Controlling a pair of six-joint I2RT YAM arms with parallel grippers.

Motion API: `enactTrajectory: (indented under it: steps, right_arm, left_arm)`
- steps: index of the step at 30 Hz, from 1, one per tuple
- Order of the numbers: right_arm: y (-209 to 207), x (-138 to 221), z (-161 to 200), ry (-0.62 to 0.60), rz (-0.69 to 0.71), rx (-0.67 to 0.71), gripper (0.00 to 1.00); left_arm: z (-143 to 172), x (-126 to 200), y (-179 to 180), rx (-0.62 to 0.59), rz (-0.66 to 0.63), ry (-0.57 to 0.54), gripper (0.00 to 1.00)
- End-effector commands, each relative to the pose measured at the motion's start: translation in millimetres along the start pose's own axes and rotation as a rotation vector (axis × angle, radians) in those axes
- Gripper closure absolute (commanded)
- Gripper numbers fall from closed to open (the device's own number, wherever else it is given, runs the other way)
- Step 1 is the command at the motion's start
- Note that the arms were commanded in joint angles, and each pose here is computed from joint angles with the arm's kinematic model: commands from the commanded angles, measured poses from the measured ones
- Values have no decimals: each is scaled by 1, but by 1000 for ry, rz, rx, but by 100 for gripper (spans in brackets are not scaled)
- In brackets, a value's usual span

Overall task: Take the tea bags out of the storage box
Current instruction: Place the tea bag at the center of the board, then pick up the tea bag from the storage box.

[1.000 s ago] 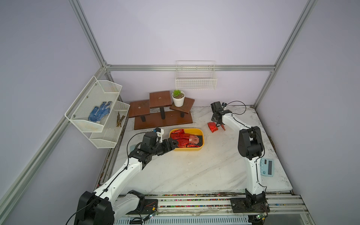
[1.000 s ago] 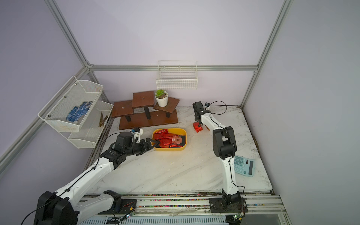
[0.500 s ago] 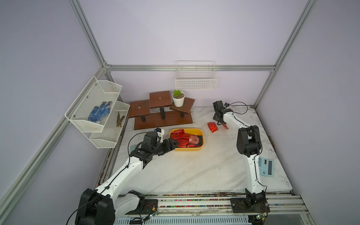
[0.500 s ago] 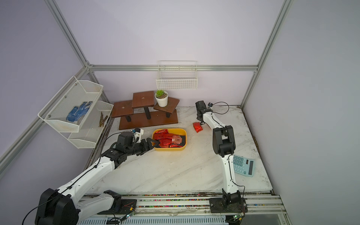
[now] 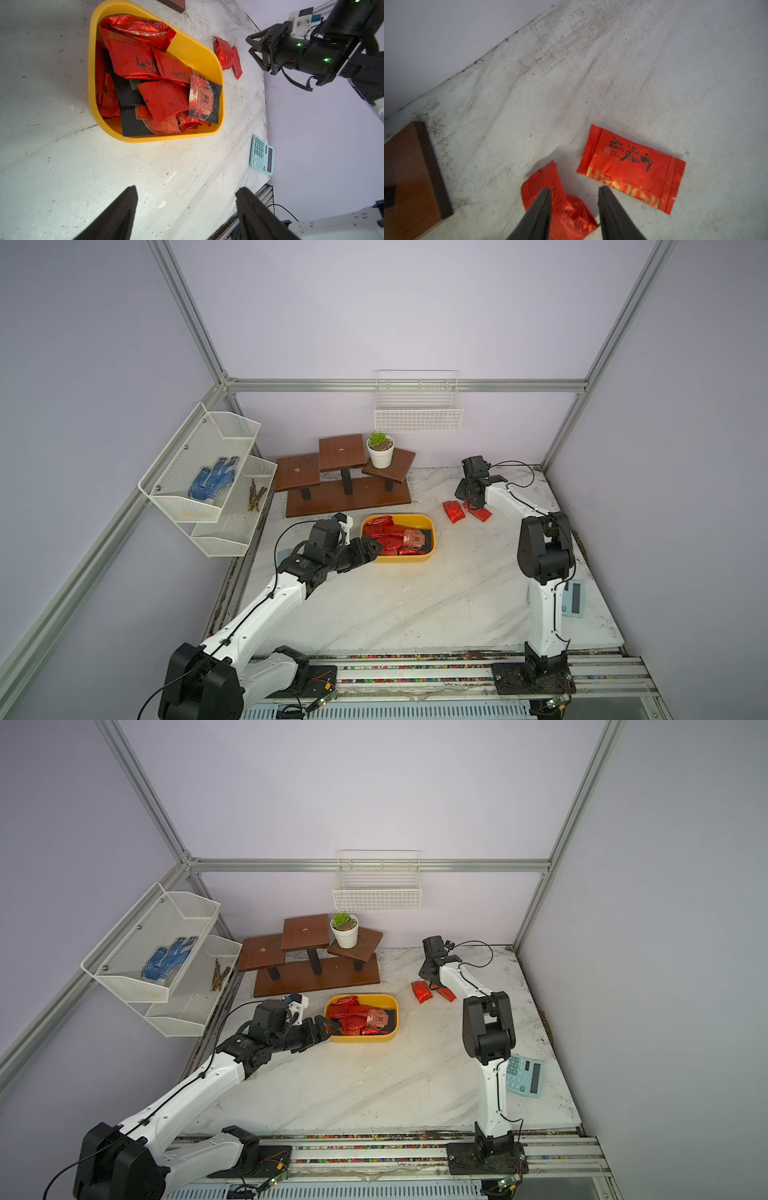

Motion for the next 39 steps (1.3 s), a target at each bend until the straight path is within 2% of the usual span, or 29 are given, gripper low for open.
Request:
enactTrajectory:
  steps: [1,9,15,18,21,26,30,35,39]
  right_arm:
    - [11,48,-23,-138,-230,49,60]
    - [14,87,7,-109,-507,136,62]
    - [12,108,35,-56,-620,166,65]
    - [11,119,49,-37,-656,187,66]
    - [7,128,64,-20,-675,199,67]
    - [-5,150,89,-22,-703,209,67]
    - [-12,163,108,-7,-734,218,67]
    - [-21,176,127,9,-743,231,66]
    - [-26,180,137,20,-743,237,66]
  left_arm:
    - [-4,3,-18,-72,2,-17,22]
    - [-7,-3,-35,-132,-22,11,23]
    - [-18,-14,-51,-218,-68,62,27]
    - [-26,-23,-61,-272,-74,93,29]
    - [-35,-50,-63,-297,-103,160,32]
    - [-44,-87,-65,-292,-105,248,34]
    - [-51,-112,-63,-288,-120,275,34]
    - [-52,-136,-55,-270,-135,324,39]
    - [-48,-146,-51,-268,-149,343,39]
Point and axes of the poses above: each gripper's point midway between its finger pads, its own x axis back along the fingers, its own y axis along the line the jaws close on, z = x × y, the point moved 10 cm from there along x, back along the fingers, and after that the axes turned 14 degrees about x, right-handed, at the moved point
